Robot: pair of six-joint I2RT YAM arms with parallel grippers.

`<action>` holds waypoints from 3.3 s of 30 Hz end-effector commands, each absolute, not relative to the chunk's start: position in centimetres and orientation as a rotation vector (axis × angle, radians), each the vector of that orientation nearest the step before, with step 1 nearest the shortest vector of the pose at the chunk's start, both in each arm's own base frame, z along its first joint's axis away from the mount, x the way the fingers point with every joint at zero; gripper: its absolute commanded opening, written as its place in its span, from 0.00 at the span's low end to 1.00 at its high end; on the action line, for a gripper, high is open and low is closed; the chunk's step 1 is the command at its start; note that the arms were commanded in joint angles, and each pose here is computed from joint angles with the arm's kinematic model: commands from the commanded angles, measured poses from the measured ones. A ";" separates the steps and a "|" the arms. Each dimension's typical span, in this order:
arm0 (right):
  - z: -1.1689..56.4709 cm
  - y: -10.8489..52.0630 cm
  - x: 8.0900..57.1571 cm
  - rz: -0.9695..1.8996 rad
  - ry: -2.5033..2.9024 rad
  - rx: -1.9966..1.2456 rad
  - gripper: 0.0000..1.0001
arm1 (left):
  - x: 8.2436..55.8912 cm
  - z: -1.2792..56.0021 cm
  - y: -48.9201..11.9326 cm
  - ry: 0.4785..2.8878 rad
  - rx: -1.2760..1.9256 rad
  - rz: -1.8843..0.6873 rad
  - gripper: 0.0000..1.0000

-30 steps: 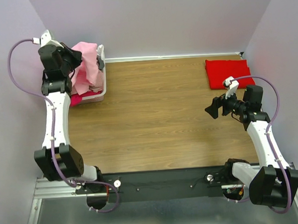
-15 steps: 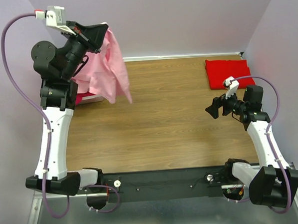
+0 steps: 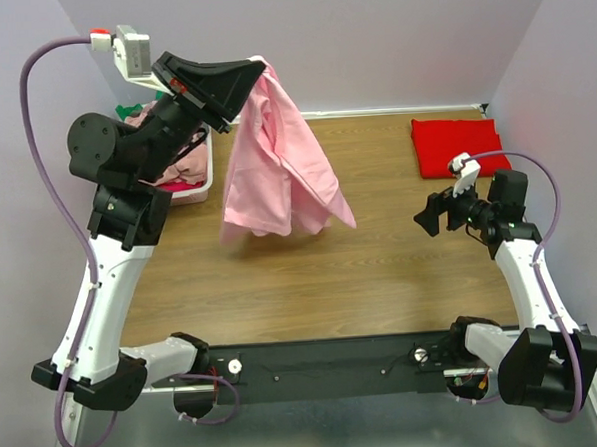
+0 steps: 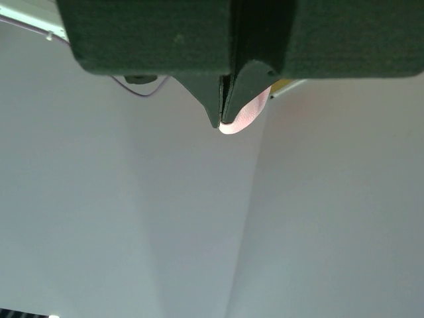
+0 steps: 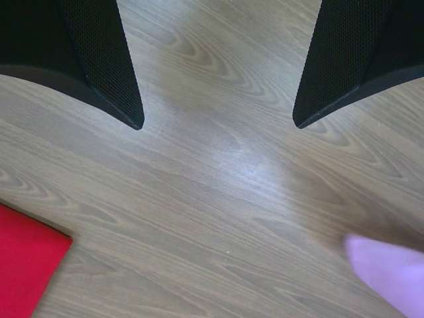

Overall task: Fold and stack the t-shirts
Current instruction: Move the tshirt to the center of the board, then flatten the tshirt out

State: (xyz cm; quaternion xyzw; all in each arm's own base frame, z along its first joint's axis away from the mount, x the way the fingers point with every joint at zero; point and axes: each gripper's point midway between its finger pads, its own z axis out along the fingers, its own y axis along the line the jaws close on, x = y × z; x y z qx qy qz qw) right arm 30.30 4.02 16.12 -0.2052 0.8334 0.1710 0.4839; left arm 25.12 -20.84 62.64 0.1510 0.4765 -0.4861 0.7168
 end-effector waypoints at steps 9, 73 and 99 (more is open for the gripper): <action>15.6 2.9 30.6 0.371 2.063 -0.474 1.00 | 23.9 60.8 -24.5 1.045 0.402 -1.161 0.00; 7.3 5.7 20.0 0.511 2.054 -1.235 0.91 | 21.2 3.8 -17.5 2.407 -0.578 -0.786 0.73; 4.1 7.9 21.8 0.471 2.120 -1.372 0.66 | 21.3 1.5 -19.1 2.490 -0.510 -0.780 0.15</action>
